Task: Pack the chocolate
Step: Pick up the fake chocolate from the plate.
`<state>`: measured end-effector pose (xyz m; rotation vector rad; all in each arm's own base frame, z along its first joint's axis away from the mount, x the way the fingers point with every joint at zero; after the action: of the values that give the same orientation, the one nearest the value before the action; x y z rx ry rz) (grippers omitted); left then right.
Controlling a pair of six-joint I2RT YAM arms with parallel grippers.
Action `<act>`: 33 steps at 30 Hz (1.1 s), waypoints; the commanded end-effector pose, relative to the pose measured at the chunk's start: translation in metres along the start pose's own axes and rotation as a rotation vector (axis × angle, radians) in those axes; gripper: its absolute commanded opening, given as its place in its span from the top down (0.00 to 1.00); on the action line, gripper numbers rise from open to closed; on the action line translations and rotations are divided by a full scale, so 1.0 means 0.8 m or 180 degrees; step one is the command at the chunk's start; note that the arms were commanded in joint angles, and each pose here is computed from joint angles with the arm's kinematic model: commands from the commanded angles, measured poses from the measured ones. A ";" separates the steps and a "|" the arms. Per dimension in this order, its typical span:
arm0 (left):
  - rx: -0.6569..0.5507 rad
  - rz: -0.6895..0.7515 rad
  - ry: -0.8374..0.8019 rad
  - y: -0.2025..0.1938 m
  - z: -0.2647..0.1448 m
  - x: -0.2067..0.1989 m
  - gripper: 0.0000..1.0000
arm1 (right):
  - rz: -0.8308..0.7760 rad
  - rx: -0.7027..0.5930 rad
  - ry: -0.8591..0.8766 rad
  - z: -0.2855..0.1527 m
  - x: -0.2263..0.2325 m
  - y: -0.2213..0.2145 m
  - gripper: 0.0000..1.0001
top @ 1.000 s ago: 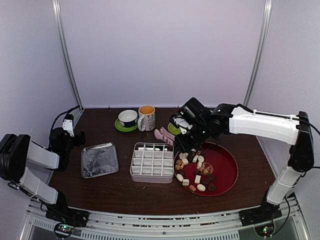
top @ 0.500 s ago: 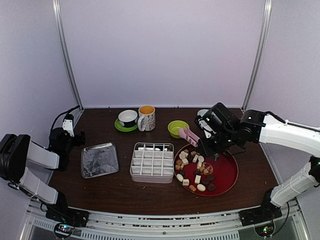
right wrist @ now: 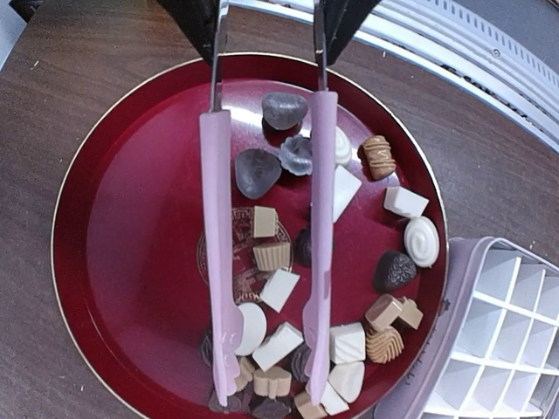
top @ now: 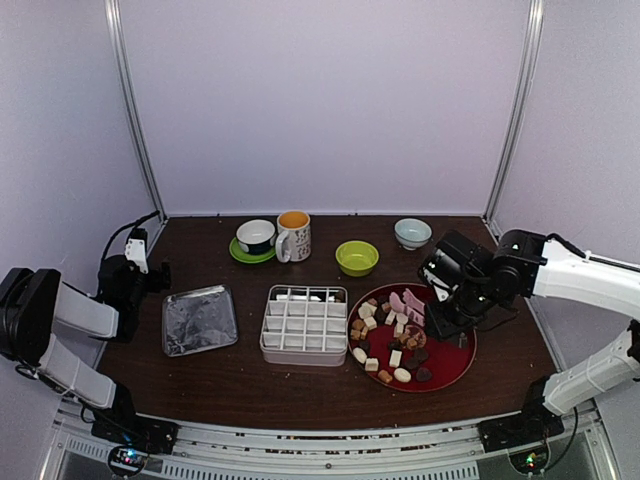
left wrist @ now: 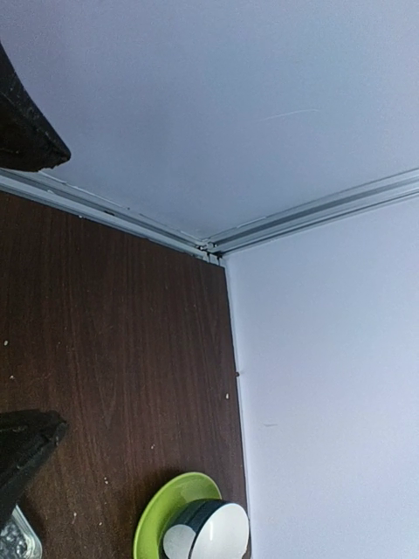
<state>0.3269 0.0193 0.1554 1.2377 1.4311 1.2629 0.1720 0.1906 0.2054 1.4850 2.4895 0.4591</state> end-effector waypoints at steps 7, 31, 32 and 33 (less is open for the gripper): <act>-0.0216 -0.0005 -0.0005 0.018 0.001 0.002 0.02 | 0.0428 0.0235 0.0250 0.009 0.004 -0.033 0.66; -0.0216 -0.0005 -0.0005 0.018 0.001 0.002 0.02 | 0.0391 0.0321 0.0123 0.035 0.014 -0.012 0.69; -0.0214 -0.0006 -0.0006 0.018 0.001 0.002 0.02 | 0.0384 0.0317 0.0124 0.035 0.014 -0.011 0.70; -0.0214 -0.0006 -0.0005 0.018 0.001 0.002 0.02 | 0.0375 0.0316 0.0125 0.035 0.015 -0.009 0.70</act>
<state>0.3269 0.0192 0.1555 1.2375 1.4305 1.2628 0.1608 0.1948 0.1670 1.7177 2.5175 0.3369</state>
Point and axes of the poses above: each gripper's point midway between its finger pads, its own z axis out along the fingers, its own x axis along the line the jaws close on, y = z × x, the point moved 6 cm from there along -z, back along the fingers, and after that the axes turned 10 degrees about -z, right-handed, at the moved point
